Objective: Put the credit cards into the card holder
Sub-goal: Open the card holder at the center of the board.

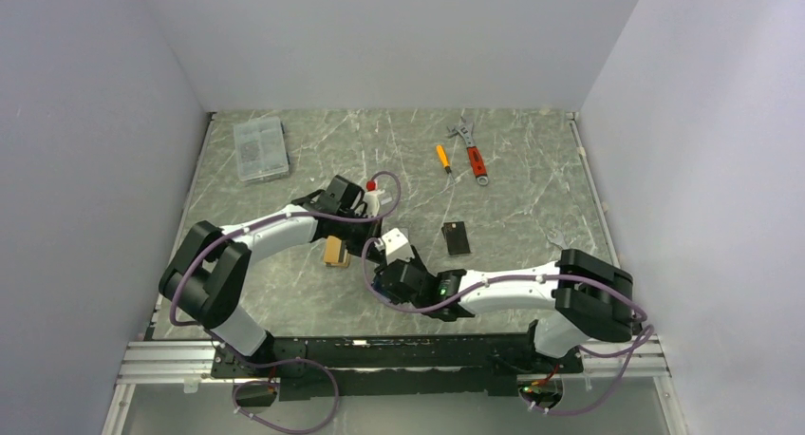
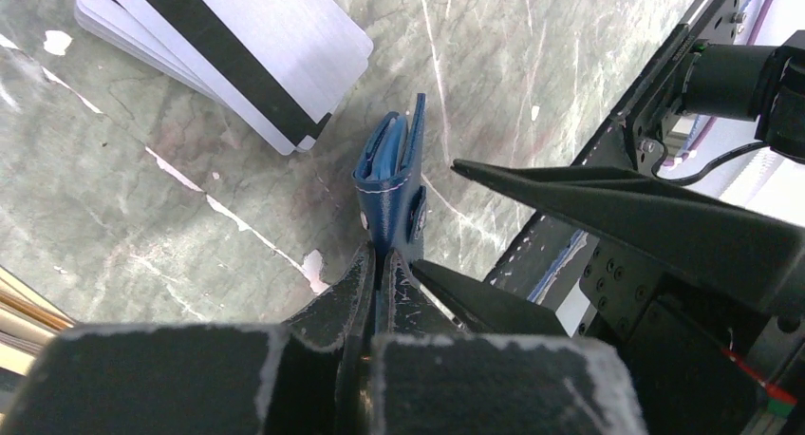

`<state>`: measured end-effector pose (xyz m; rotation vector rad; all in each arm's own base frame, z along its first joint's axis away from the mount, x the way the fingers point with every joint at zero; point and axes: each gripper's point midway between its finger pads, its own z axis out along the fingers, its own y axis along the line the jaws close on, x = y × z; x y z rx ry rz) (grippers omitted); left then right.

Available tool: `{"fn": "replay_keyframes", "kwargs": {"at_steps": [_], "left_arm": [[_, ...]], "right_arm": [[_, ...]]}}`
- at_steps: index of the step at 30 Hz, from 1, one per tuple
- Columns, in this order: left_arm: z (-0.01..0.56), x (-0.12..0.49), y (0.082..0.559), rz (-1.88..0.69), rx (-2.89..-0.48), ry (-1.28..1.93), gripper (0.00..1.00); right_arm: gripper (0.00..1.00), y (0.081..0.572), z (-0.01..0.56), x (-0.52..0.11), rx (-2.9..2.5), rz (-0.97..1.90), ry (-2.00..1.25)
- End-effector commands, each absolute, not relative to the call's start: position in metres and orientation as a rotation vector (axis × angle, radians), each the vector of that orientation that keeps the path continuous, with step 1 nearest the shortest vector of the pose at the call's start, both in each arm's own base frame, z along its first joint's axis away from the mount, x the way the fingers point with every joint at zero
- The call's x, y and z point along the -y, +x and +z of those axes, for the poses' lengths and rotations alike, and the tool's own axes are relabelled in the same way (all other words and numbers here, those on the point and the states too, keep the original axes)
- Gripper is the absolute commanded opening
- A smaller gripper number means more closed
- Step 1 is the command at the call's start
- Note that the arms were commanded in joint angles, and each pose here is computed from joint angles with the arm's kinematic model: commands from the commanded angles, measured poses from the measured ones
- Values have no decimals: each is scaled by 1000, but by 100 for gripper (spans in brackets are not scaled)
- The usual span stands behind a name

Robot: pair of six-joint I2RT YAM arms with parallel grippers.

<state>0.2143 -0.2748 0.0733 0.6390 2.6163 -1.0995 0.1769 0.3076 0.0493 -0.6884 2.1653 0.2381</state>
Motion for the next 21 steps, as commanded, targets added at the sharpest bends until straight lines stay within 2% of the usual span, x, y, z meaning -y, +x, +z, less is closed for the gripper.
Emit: {"fn": "replay_keyframes", "kwargs": {"at_steps": [1,7,12,16,21], "left_arm": [[79,277,219,-1120,-2591,618,0],[77,277,219,-1126,-2595,619,0],[75,276,217,-1126,-2603,626,0],[68,274,214,-1112,-2616,636,0],[68,274,212,-1107,-2616,657,0]], "right_arm": [[56,177,67,-337,-2102,340,-675],[56,178,49,-329,-2121,266,-666],[48,185,38,-323,-2108,216,-627],[37,191,38,-324,-2082,203,-604],[18,196,35,-317,-2081,182,-558]]}}
